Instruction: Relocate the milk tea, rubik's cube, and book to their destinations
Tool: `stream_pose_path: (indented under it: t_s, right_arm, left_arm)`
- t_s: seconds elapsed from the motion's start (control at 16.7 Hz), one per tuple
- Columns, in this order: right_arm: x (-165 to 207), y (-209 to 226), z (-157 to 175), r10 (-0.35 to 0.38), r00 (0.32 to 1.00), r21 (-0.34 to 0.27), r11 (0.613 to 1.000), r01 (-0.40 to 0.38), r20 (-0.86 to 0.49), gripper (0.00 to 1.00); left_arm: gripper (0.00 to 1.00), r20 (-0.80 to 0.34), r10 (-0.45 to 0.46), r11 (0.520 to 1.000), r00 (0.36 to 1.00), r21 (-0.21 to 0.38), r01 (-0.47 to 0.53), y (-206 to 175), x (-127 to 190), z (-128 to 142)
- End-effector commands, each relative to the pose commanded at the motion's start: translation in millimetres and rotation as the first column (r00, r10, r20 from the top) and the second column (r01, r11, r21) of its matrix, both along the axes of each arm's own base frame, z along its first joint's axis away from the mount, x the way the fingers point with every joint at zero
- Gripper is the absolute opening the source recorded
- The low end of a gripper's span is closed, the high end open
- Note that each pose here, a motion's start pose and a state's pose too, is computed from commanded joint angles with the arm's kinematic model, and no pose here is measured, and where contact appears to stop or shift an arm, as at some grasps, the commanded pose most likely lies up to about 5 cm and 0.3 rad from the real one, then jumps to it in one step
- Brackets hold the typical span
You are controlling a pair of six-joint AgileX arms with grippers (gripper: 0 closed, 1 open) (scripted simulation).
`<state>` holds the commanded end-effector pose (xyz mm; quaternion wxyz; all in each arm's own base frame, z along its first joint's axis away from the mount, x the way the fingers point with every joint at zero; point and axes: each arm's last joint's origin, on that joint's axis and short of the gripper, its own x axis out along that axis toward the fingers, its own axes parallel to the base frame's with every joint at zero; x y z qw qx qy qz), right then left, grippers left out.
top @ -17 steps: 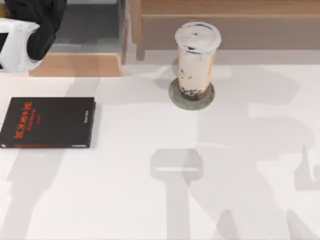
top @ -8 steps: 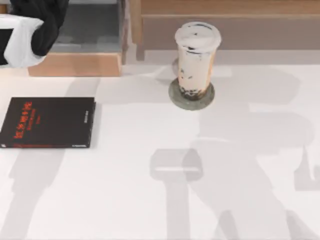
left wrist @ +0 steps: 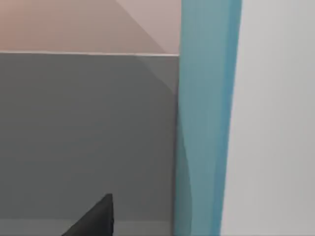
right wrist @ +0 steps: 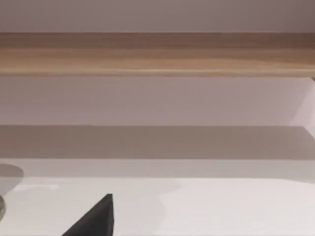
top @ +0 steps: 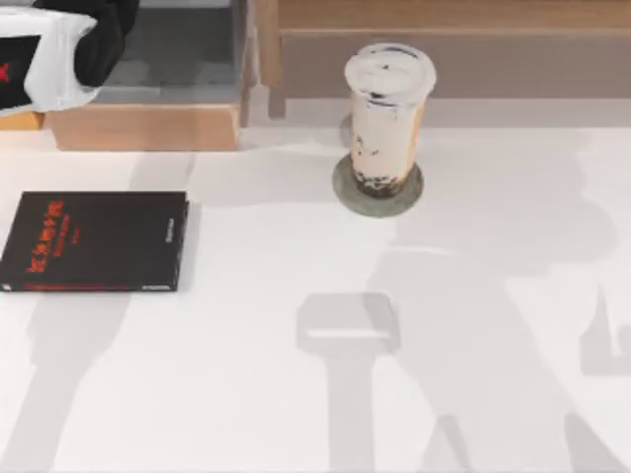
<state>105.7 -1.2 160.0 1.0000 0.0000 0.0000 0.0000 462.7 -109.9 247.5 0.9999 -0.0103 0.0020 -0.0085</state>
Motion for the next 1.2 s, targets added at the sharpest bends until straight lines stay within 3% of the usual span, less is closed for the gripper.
stream_pose_path:
  t_s: [0.18,0.96,1.2]
  right_arm:
    - [0.0,0.0,0.0,0.0,1.0,0.0,1.0,0.0,0.0,1.0]
    - [0.0,0.0,0.0,0.0,1.0,0.0,1.0,0.0,0.0,1.0]
    - [0.0,0.0,0.0,0.0,1.0,0.0,1.0,0.0,0.0,1.0]
  left_arm:
    - [1.0,0.0,0.0,1.0,1.0,0.0,0.0,0.0,0.0,0.0]
    - [0.02,0.0,0.0,1.0,1.0,0.0,0.0,0.0,0.0,0.0]
    - [0.0,0.0,0.0,1.0,1.0,0.0,0.0,0.0,0.0,0.0]
